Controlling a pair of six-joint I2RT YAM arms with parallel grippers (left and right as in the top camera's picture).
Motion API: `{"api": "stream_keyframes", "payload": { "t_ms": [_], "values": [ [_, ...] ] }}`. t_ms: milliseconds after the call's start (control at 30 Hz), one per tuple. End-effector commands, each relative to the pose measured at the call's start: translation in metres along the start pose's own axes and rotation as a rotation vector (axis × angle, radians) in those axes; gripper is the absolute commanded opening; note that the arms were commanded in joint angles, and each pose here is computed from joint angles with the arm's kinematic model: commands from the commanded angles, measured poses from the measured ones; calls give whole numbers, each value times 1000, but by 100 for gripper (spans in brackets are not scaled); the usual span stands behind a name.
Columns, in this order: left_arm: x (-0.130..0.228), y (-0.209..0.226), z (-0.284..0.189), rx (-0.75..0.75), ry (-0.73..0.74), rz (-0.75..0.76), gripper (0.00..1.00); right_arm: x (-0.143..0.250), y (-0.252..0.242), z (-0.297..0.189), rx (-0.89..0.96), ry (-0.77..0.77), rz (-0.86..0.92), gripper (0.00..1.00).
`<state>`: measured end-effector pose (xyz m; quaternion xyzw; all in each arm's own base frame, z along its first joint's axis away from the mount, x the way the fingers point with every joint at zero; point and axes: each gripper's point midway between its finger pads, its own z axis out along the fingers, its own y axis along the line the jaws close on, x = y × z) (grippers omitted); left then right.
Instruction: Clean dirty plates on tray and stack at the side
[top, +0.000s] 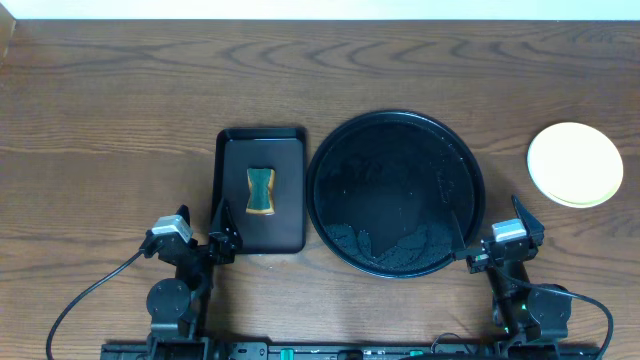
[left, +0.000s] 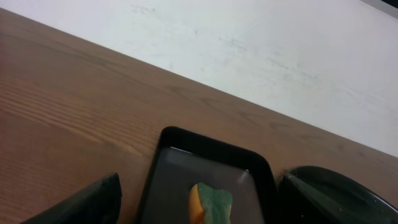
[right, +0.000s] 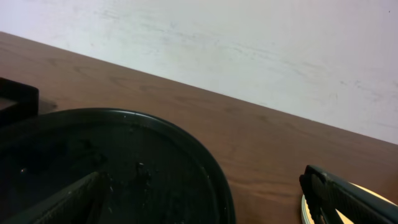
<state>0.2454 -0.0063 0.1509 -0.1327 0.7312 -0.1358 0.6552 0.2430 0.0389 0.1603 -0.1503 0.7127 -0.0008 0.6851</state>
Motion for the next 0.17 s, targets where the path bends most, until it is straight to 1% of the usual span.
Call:
{"api": "stream_keyframes", "payload": {
  "t_ms": [0,133],
  "values": [
    [12,7,0,-26,41,8,81,1,-5,0,20,4,13,99],
    [12,7,0,-26,42,8,82,1,-5,0,20,4,13,99]
  ]
}}
